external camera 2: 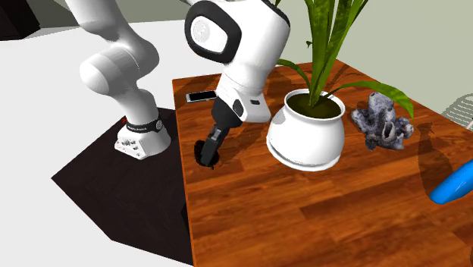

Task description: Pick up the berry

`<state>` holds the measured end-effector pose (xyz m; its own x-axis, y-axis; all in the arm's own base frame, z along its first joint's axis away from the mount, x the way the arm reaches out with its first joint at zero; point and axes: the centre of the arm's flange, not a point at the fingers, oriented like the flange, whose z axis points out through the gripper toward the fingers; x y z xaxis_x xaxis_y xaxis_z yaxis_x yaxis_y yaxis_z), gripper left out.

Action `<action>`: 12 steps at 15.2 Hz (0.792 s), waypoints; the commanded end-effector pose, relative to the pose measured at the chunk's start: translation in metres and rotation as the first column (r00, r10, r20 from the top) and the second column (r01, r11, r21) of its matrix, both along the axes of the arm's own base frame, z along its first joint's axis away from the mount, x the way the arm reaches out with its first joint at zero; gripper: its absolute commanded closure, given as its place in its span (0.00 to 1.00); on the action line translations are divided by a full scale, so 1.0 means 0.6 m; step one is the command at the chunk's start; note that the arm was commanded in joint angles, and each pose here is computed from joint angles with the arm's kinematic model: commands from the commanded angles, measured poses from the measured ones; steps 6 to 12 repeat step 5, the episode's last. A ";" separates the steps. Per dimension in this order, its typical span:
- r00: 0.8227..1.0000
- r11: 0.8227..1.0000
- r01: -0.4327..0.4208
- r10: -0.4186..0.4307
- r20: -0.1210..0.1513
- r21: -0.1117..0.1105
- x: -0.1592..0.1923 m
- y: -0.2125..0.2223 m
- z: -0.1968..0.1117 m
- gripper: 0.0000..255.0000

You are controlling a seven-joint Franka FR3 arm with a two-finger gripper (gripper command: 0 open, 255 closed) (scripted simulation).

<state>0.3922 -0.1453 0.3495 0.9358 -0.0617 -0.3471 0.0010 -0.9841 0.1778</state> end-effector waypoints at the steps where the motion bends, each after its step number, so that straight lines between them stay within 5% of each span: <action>1: 1.000 1.000 0.000 0.000 0.000 0.000 0.000 0.000 0.019 1.00; 12: 1.000 1.000 0.000 0.000 0.000 0.000 0.000 0.000 0.038 1.00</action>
